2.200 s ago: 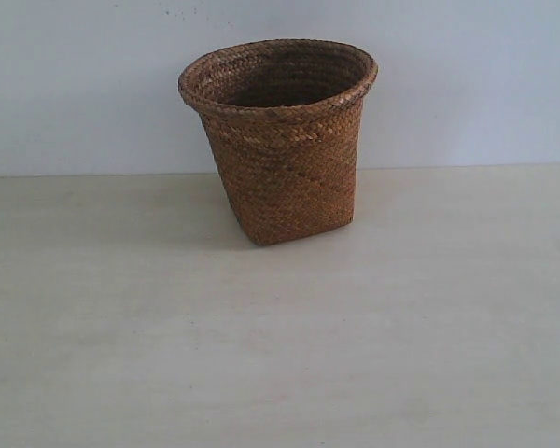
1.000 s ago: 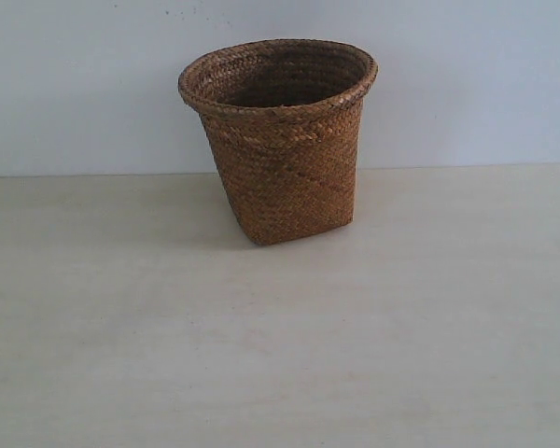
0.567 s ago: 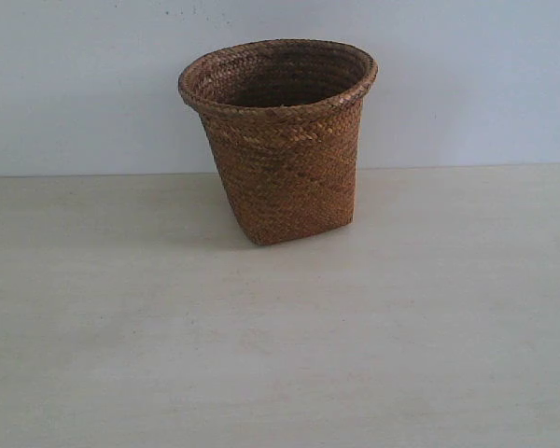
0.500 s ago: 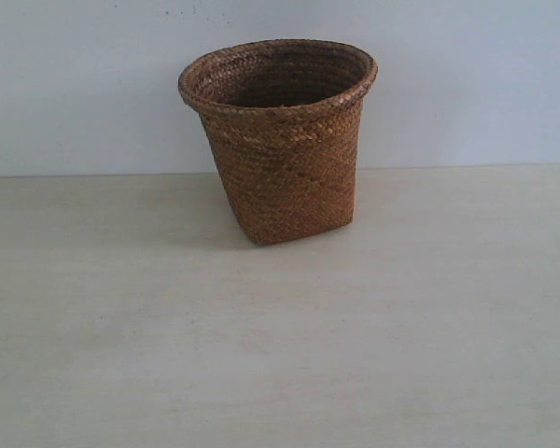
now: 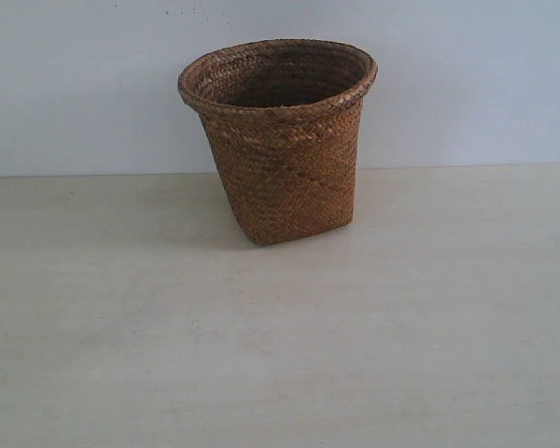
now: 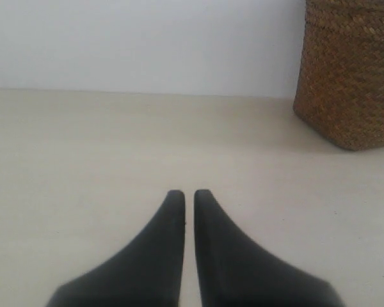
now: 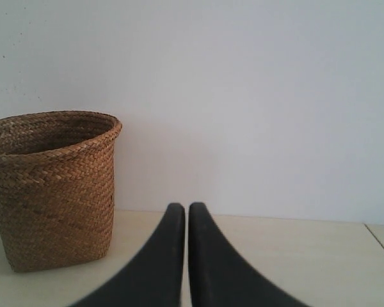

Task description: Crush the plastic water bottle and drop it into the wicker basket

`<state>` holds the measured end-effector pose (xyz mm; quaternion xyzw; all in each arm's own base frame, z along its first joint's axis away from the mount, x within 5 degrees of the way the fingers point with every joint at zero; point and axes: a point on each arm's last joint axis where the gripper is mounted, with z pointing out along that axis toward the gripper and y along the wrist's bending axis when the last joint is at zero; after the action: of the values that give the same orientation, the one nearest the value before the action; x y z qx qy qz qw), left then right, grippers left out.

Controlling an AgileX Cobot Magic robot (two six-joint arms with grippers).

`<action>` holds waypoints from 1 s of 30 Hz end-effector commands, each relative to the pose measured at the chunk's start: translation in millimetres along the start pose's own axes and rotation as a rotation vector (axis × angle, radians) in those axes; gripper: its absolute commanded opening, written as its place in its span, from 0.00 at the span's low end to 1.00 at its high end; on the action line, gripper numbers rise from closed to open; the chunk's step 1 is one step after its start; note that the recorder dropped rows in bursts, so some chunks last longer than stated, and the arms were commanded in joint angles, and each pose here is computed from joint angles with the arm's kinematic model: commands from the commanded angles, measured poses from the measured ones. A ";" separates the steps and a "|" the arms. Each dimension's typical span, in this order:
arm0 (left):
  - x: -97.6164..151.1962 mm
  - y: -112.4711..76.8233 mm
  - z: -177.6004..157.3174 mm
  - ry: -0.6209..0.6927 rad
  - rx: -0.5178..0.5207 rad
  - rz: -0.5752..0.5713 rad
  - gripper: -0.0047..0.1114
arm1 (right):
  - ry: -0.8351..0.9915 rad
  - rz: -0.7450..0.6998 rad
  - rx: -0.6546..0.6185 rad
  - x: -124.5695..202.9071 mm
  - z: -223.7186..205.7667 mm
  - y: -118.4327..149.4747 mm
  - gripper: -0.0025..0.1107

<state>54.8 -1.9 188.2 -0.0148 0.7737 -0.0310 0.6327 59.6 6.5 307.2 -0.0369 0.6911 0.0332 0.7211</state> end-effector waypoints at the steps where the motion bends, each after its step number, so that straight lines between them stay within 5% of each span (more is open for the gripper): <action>1: 0.7 0.2 0.0 -0.002 -0.003 0.007 0.08 | -0.006 0.000 0.004 0.5 -0.5 -0.2 0.02; 22: 0.7 0.2 0.0 -0.002 -0.003 0.007 0.08 | -0.004 0.023 0.006 0.7 -0.5 -0.5 0.02; 30: 0.7 0.2 0.0 -0.002 -0.003 0.007 0.08 | 0.111 0.034 0.007 48.7 -0.2 -0.2 0.02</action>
<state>54.8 -1.9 188.2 -0.0148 0.7737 -0.0310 0.6327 63.6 6.6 271.1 -0.0255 0.7269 0.0426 0.6849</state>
